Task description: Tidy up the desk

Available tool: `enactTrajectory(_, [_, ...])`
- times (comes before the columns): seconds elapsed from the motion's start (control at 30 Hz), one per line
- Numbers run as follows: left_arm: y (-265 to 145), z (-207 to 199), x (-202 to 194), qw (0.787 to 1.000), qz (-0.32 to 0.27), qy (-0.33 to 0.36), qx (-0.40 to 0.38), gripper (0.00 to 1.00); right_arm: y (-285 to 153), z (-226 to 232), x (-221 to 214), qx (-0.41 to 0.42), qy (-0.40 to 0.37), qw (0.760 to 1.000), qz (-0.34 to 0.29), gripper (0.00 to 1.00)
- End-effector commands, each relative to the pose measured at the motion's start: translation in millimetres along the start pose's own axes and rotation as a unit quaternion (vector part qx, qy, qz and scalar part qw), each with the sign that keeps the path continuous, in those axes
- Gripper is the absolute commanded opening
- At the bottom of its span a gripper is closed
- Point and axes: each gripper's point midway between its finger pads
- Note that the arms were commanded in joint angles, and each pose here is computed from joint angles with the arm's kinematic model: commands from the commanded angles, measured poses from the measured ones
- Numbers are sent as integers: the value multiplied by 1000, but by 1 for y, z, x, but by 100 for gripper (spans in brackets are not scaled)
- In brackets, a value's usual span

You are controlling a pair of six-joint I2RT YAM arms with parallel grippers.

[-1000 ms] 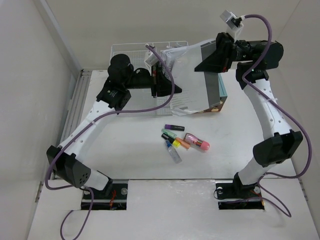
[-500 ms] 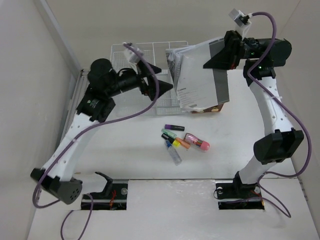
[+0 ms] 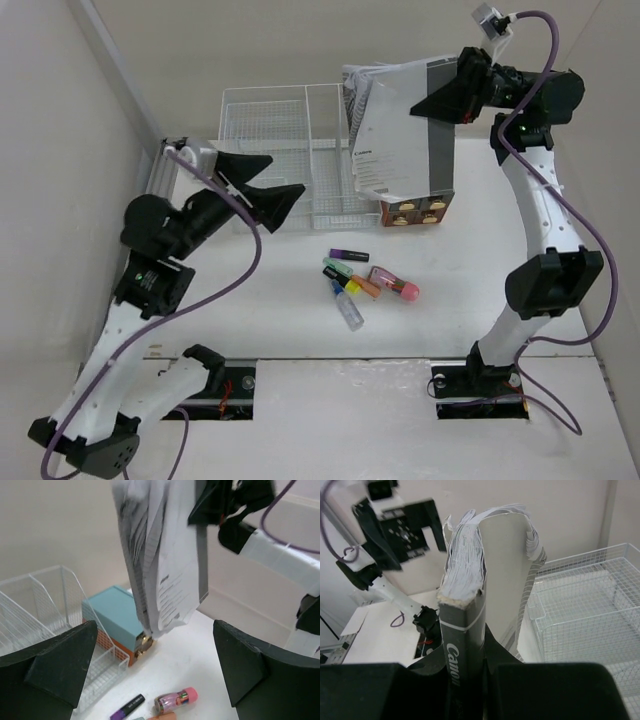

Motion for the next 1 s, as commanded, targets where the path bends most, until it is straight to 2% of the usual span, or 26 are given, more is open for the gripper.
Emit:
enactTrajectory(0.0, [25, 13, -26, 999, -14, -41, -15, 100, 5, 39, 49, -9, -83, 995, -60, 0])
enactTrajectory(0.1, [38, 10, -38, 998, -18, -37, -55, 100, 5, 66, 59, -9, -98, 993, -70, 0])
enactTrajectory(0.37, [56, -2, -41, 993, -34, -9, -117, 100, 17, 87, 54, 9, -79, 994, -76, 0])
enactTrajectory(0.6, [48, -27, -32, 977, -52, -16, -207, 100, 22, 82, 40, 16, -51, 996, -71, 0])
enactTrajectory(0.83, [37, -46, -42, 956, -32, -36, -289, 100, 24, 83, 36, 19, -49, 996, -70, 0])
enactTrajectory(0.97, [40, -41, -46, 957, -23, -39, -286, 100, 26, 89, 37, 24, -53, 996, -70, 0])
Point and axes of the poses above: each gripper's point midway between its finger pads, its own y axis out along the fingers, its own z axis along the line the jaws close on, x = y × z, and after that the axes turned 1 degree about -y, right-handed
